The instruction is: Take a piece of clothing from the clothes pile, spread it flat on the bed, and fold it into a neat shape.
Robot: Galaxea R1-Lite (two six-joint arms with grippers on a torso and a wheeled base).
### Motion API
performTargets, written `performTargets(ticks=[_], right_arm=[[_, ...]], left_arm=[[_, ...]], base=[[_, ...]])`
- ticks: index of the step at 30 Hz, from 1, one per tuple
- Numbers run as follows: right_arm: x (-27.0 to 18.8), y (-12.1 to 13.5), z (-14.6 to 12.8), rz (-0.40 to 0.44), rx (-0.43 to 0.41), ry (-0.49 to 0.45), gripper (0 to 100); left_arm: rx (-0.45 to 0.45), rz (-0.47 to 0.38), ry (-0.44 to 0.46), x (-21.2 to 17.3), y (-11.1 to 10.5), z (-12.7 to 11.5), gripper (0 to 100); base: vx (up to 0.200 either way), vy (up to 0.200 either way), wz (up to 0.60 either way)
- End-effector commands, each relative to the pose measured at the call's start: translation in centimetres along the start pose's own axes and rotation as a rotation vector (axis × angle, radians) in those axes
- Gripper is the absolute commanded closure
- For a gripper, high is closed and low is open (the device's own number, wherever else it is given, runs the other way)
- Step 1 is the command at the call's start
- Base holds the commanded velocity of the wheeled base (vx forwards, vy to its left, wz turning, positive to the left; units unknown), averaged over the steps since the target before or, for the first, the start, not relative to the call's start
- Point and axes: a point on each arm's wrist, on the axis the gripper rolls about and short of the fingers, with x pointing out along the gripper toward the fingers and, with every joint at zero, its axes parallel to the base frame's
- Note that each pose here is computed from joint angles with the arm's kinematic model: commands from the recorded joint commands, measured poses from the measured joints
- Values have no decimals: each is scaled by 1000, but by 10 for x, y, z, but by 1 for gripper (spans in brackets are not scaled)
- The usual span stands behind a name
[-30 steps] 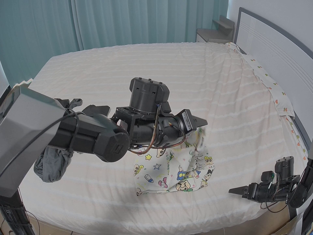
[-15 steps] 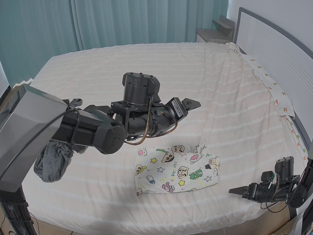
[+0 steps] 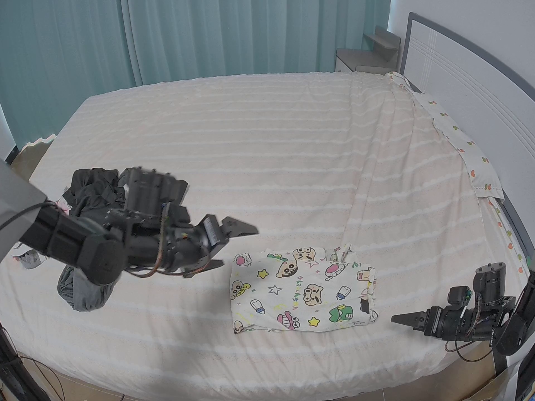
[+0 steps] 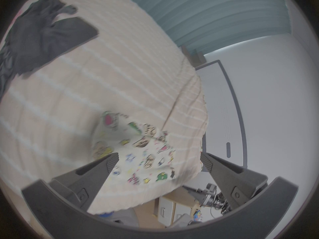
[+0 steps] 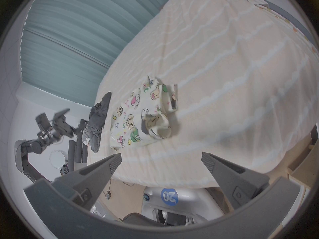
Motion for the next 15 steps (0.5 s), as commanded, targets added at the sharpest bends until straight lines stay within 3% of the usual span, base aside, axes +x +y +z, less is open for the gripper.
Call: performTargets(ticks=[1, 8, 15], right_arm=[[21, 20, 33, 104, -99, -150, 0], [71, 38, 65, 165, -135, -198, 0], [108, 49, 96, 111, -111, -134, 0]], left_arm=[[-201, 14, -34, -97, 88, -21, 0], [-337, -70, 12, -123, 141, -49, 0], [-356, -86, 15, -113, 164, -45, 0]], base=[[0, 0, 0], [0, 0, 0], [0, 0, 0]])
